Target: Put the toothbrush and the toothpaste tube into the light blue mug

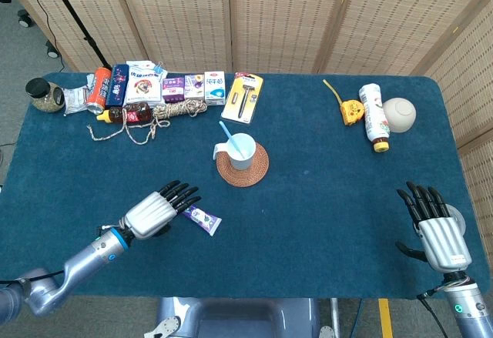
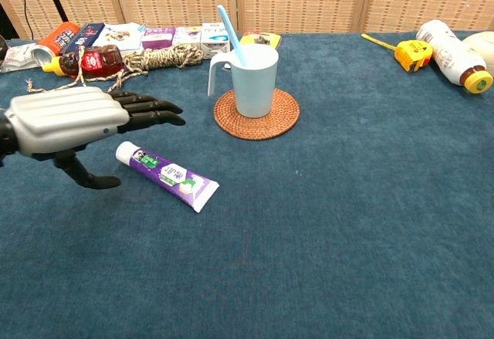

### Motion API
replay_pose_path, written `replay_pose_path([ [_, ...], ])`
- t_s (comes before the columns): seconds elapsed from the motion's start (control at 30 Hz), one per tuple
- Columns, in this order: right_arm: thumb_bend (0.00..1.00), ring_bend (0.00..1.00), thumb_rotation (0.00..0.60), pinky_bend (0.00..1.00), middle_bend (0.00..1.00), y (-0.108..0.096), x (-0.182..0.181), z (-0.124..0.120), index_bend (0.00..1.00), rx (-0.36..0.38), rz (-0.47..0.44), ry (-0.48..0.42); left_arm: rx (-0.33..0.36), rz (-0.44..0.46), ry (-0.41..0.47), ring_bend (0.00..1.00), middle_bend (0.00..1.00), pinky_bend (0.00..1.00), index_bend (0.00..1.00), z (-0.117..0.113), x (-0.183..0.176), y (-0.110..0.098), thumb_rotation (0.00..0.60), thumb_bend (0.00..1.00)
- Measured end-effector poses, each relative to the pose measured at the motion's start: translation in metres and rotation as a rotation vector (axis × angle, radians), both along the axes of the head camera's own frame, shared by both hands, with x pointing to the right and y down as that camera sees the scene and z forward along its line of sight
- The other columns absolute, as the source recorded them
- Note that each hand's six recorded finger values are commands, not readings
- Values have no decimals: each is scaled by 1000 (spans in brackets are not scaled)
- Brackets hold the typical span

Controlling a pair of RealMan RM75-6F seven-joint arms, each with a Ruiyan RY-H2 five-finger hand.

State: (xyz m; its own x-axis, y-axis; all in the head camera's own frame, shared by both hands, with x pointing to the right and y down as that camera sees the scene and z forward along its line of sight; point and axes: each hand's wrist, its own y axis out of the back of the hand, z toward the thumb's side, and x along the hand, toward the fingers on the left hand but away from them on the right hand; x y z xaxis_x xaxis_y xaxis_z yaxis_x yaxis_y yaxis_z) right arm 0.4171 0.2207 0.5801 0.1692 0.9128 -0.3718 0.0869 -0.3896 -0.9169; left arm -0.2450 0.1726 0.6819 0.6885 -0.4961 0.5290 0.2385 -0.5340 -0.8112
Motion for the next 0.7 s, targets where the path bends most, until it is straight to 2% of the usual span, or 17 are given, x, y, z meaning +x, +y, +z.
replay_pose_path([
  [0.13,0,0,600,0,0,-1,2,1,0,-3,10,0,-15,10,-26,20,17,146,137,14,23,-1,600,272],
  [0.4,0,0,600,0,0,-3,4,1,0,-12,26,-5,-55,-1,-60,88,102,198,211,31,41,-2,600,272],
  [0.7,0,0,600,0,0,-6,9,0,0,-16,48,-10,-45,8,-89,274,282,398,404,41,54,1,600,283],
])
